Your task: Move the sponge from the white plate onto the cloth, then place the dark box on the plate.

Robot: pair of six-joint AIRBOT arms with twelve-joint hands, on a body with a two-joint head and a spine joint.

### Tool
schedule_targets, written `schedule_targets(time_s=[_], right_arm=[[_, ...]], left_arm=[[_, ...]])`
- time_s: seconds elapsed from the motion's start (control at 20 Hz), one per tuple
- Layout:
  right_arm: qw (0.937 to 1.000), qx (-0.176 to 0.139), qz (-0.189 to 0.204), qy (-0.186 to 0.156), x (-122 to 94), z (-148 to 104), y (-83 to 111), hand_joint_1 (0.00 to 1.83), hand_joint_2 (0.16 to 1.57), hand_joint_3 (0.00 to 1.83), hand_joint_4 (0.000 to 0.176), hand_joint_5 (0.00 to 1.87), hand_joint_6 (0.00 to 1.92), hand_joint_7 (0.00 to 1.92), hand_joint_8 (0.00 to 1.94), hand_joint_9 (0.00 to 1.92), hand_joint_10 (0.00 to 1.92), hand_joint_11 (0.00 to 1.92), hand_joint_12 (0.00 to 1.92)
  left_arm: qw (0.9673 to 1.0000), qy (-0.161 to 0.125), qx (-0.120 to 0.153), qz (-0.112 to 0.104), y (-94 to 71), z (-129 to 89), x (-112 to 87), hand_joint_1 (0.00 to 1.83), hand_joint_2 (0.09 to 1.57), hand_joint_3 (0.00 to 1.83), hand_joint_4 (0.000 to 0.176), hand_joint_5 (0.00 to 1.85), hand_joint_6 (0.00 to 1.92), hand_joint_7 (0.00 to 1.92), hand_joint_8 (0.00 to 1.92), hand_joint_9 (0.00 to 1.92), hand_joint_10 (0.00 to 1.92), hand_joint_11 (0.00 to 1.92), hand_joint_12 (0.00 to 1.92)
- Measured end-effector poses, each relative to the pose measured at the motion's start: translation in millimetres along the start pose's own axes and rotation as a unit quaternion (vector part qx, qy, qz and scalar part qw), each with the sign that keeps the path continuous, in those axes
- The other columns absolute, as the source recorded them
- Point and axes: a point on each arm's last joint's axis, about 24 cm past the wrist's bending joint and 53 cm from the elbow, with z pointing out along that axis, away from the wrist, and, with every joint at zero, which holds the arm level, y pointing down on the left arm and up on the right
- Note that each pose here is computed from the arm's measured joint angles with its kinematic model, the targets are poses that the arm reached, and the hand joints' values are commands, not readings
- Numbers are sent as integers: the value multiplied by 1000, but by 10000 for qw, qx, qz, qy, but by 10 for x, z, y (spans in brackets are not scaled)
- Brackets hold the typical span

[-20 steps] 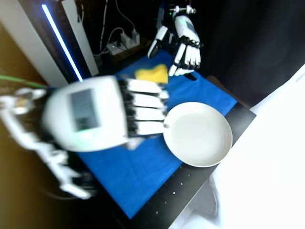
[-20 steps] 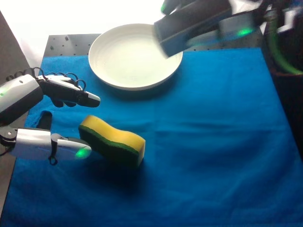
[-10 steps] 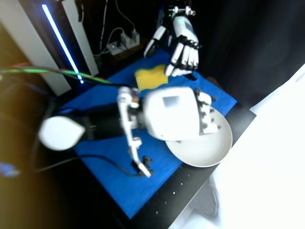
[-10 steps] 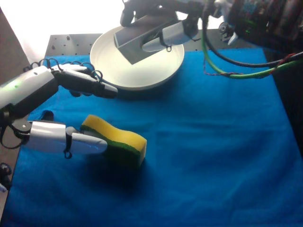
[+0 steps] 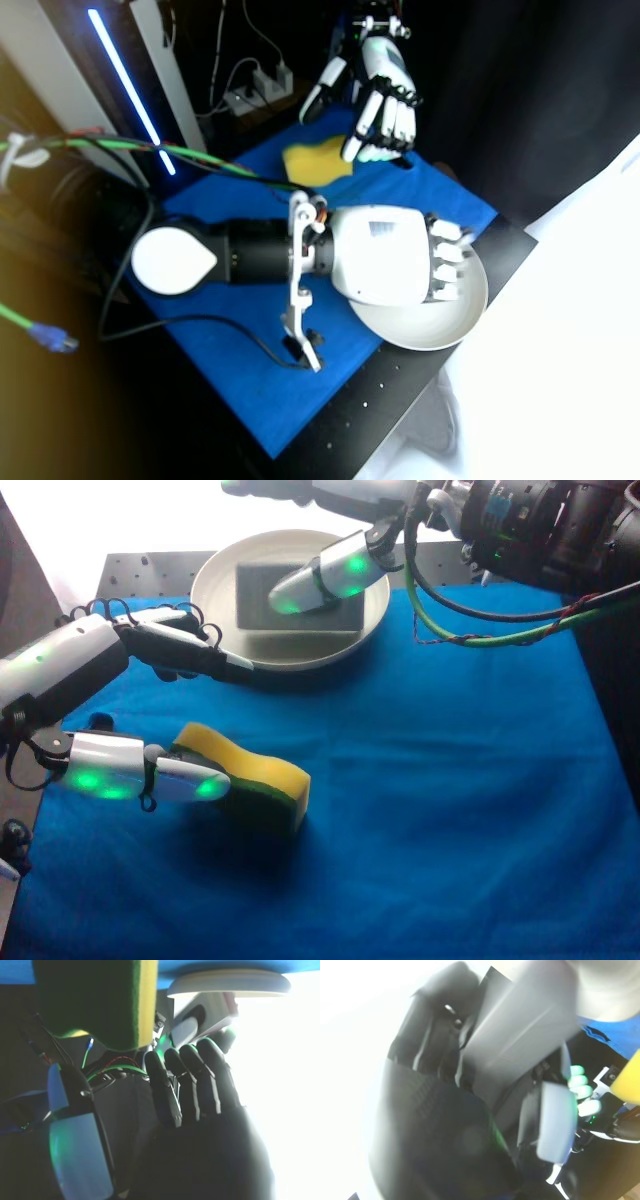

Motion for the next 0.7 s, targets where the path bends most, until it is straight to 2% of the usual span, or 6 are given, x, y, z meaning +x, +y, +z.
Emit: schedule_targets(time_s=[0.1,0.2,0.4,0.45,0.6,0.7], right_arm=[[9999,-87,-11,73,49,1,55,582,880,2,176,0,0,0,0,1,0,0,1],[9992,-297,252,95,-1,-79,102,589,854,0,176,0,0,0,0,0,0,0,0],[9930,-823,824,-178,-344,-591,77,582,832,0,176,0,0,0,0,0,0,0,0],[9911,-947,900,-238,-432,-755,94,551,823,0,176,0,0,0,0,0,0,0,0],[9795,-1452,1281,-558,-640,-1234,239,625,814,0,176,0,0,0,0,0,0,0,0],[9721,-1750,1326,-820,-645,-1627,326,647,796,0,176,0,0,0,0,0,0,0,0]], left_arm=[[10000,-10,-5,-12,2,0,-4,917,799,2,0,798,1,313,1127,239,1395,224,1575],[10000,-36,-1,-44,-5,1,-10,911,804,2,0,804,1,331,1080,281,1315,244,1498],[9995,-265,64,-147,-53,-24,-114,865,817,3,0,790,1,409,897,353,1058,219,1341],[9993,-349,97,-109,-73,-63,-182,830,829,4,0,787,1,449,832,395,940,244,1228],[9970,-769,111,38,-128,-181,-429,785,857,0,0,630,10,545,171,480,231,187,819],[9938,-1111,62,81,-104,-306,-610,732,852,0,10,489,0,450,9,382,22,45,829]])
